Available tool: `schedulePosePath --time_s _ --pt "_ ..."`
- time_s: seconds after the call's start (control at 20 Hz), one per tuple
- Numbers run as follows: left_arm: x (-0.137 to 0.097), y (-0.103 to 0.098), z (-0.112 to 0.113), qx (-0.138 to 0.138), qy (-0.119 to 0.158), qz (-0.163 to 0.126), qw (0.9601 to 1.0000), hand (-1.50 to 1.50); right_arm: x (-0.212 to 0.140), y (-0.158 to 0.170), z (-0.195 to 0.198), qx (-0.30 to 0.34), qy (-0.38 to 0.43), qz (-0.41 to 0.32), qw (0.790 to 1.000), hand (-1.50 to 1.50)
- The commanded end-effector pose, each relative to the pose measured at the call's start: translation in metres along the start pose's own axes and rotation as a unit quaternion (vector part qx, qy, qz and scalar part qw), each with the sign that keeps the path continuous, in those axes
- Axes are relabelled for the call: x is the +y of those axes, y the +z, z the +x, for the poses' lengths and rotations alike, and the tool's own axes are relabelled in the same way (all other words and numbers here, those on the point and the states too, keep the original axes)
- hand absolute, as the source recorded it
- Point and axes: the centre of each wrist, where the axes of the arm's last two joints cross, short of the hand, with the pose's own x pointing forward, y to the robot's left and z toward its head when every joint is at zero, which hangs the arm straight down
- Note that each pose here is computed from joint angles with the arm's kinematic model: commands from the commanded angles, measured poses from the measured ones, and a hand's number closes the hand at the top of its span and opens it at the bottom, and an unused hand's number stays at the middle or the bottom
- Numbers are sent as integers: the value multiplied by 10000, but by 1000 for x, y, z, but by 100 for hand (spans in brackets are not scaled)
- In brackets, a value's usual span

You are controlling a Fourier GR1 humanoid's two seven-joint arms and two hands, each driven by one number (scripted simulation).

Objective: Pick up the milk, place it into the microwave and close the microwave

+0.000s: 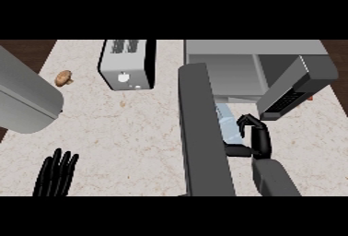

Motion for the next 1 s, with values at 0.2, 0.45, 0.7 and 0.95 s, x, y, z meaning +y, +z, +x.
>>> schedulePosePath --time_s 0.2,0.45,0.7,0.95 --pt "12 0 -3 13 10 -21 10000 -150 3 -52 26 -117 442 -273 9986 150" --pt "10 14 -16 57 74 4 10000 -150 9 -86 45 232 665 -200 9973 150" --pt "2 5 -6 67 96 46 9999 -150 -7 -118 44 288 1484 -157 9884 150" --pt "17 -4 -5 -16 53 -84 9999 -150 9 -117 32 427 2036 -196 9779 150"
